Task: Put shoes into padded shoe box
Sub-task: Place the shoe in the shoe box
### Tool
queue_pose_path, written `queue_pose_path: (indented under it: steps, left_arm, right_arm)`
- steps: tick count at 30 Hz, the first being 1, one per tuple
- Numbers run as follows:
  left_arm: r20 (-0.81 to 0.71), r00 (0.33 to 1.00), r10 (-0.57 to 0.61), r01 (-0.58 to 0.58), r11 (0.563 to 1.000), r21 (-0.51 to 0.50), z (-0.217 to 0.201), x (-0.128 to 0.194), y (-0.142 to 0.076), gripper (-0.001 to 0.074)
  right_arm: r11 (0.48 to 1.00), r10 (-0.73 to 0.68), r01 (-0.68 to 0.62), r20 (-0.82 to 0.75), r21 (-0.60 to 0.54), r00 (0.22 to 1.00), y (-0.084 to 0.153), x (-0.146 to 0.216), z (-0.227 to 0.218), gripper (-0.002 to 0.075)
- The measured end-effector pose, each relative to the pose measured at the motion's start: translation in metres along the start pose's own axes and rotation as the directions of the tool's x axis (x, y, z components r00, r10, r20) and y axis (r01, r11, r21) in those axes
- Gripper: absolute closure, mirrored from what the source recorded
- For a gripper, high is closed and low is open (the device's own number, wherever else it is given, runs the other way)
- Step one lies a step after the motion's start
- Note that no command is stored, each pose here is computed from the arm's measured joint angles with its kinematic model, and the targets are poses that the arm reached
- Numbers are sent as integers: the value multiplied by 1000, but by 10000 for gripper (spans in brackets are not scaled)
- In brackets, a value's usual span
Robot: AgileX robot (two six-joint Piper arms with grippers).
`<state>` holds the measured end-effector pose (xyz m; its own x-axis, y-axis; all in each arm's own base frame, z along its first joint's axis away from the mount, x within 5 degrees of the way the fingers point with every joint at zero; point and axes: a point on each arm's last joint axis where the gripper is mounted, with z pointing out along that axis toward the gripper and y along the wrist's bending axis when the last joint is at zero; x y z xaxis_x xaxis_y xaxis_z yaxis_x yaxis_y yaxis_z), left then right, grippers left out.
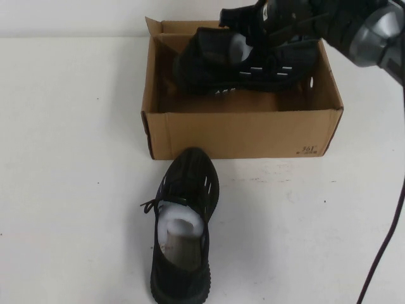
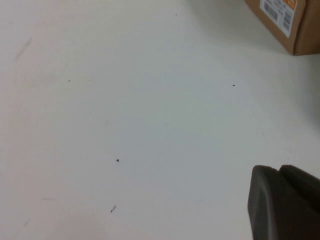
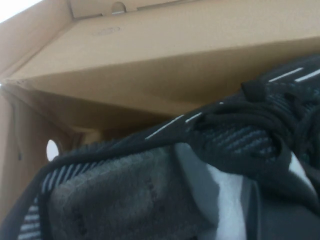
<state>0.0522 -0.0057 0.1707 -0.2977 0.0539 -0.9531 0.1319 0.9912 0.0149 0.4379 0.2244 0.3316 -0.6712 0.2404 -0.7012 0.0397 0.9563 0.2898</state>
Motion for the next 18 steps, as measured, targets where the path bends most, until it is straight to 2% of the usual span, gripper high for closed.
queue_pose_path:
  steps: [9,18]
  left_arm:
    - [0,1000,0,0,1000,0,0,0,0,739]
    - [0,1000,0,0,1000,0,0,0,0,739]
  right_arm:
    - [1000,2,-1,35,-31,999,-2,0,20,706]
    - [1000,0,0,15,-13,1000,-8,9,45,706]
